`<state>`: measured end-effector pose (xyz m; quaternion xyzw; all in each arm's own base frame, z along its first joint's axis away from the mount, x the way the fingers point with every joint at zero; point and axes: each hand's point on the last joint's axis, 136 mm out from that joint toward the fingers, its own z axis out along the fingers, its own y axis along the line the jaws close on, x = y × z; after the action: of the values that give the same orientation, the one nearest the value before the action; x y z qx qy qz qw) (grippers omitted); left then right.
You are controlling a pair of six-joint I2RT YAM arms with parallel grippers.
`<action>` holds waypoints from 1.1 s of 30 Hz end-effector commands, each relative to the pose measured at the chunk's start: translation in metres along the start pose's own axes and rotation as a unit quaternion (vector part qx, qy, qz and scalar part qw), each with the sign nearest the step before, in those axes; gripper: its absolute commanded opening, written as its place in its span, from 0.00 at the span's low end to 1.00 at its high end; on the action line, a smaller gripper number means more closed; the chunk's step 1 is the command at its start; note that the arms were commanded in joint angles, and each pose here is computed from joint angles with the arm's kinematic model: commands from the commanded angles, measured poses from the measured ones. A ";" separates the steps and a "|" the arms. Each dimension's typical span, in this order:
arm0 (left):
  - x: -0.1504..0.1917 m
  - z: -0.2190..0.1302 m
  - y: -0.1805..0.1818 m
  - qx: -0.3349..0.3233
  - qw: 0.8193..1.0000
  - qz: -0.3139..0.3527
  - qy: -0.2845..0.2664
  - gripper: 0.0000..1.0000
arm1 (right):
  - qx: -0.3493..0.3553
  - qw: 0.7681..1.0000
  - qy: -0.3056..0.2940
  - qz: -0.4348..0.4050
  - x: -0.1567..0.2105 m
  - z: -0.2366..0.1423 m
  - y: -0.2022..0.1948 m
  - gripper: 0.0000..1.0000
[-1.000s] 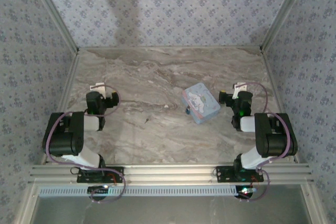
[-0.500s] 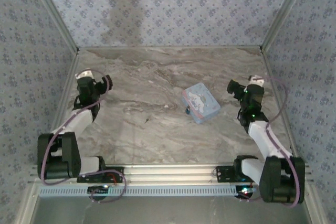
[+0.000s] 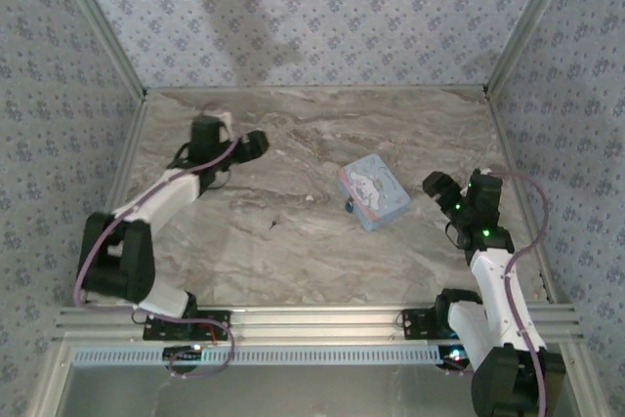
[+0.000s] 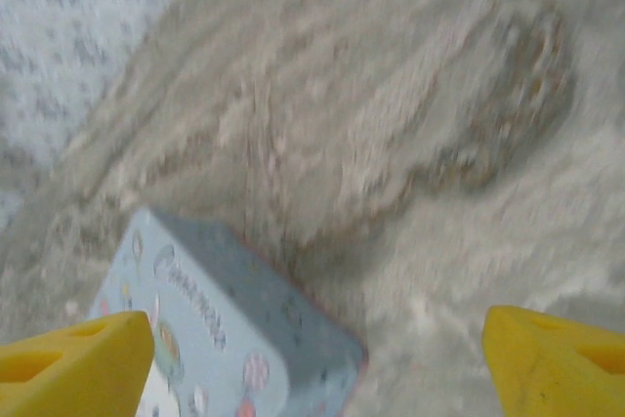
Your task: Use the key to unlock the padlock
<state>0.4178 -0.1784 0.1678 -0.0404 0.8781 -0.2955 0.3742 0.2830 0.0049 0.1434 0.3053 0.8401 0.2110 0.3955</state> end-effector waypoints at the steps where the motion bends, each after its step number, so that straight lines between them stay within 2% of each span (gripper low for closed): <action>1: 0.029 0.035 -0.042 0.030 0.995 0.036 0.083 0.85 | -0.011 0.995 0.092 0.025 0.047 -0.003 -0.001 0.87; 5: 0.052 0.079 -0.074 0.036 0.987 0.066 0.143 0.83 | -0.019 0.993 0.118 0.021 0.069 0.000 -0.001 0.87; 9: 0.077 0.115 -0.110 0.079 0.975 0.077 0.192 0.83 | -0.018 0.990 0.138 0.017 0.082 0.003 -0.002 0.86; 16: 0.110 0.146 -0.157 0.144 0.952 0.094 0.252 0.83 | -0.033 0.986 0.160 0.018 0.094 0.012 0.008 0.86; 24: 0.127 0.140 -0.174 0.168 0.940 0.101 0.279 0.80 | -0.044 0.985 0.166 0.004 0.085 0.030 0.033 0.82; 29: 0.139 0.123 -0.184 0.187 0.934 0.109 0.284 0.78 | -0.050 0.983 0.176 -0.006 0.080 0.046 0.051 0.75; 33: 0.145 0.111 -0.182 0.191 0.936 0.099 0.278 0.77 | -0.057 0.982 0.180 -0.017 0.075 0.057 0.064 0.70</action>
<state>0.3746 -0.4199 0.0804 0.1904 0.8934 -0.3867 0.1268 0.2959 0.0993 0.0908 0.2439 0.8951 0.2862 0.2396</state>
